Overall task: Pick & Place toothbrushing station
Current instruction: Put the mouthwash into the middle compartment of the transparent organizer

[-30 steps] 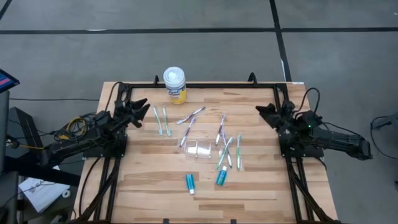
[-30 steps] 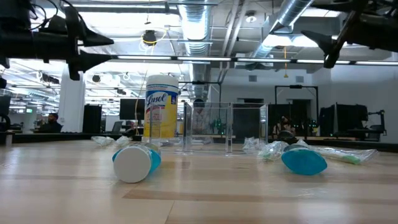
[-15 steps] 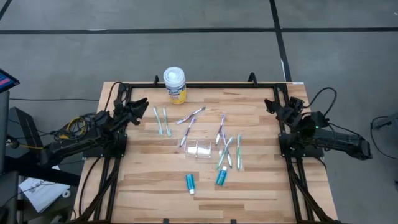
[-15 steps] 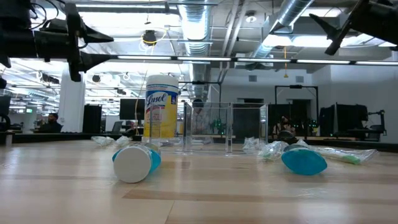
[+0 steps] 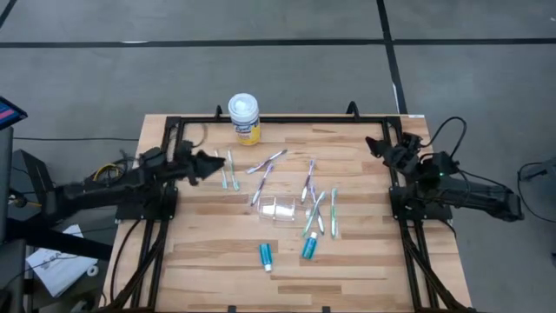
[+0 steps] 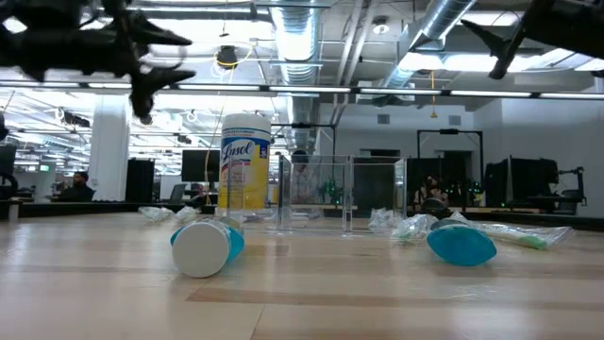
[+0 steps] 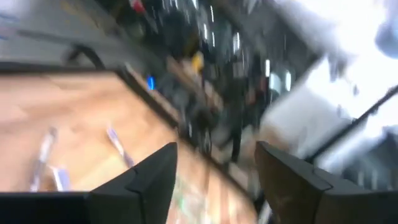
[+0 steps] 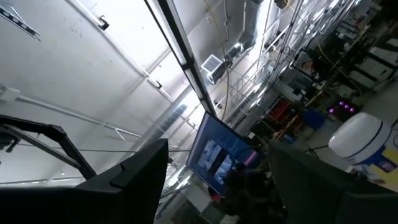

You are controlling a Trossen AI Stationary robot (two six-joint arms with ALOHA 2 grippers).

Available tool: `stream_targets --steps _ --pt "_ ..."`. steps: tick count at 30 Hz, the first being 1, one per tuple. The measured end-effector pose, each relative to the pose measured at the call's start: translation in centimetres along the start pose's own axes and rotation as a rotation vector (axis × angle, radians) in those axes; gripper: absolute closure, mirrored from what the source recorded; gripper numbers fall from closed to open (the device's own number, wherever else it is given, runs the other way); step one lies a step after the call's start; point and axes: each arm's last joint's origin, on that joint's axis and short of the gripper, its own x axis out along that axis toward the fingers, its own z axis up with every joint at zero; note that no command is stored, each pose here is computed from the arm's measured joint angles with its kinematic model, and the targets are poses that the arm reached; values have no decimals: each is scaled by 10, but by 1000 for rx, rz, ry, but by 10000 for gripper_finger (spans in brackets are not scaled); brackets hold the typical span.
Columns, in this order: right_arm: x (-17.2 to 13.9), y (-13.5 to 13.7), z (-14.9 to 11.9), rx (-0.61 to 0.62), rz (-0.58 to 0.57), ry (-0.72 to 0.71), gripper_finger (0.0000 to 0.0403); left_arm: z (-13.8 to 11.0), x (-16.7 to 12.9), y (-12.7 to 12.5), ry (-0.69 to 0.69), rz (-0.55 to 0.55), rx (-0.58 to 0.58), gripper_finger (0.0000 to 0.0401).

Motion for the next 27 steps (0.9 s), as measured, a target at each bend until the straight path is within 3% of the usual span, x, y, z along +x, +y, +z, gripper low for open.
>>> stream_targets --steps 7,13,16,21,27 --pt "7 12 8 -16 23 -16 138 11 68 -45 338 -198 225 226" --pt "7 13 7 -4 26 -2 138 26 117 -86 364 -342 407 229" --pt "7 10 3 29 -11 42 138 31 127 -95 459 -309 492 229" --pt "5 3 -10 121 -96 167 138 26 127 -91 681 -97 631 229" --pt "-3 -2 -33 345 -273 424 138 34 122 -95 613 7 669 229"
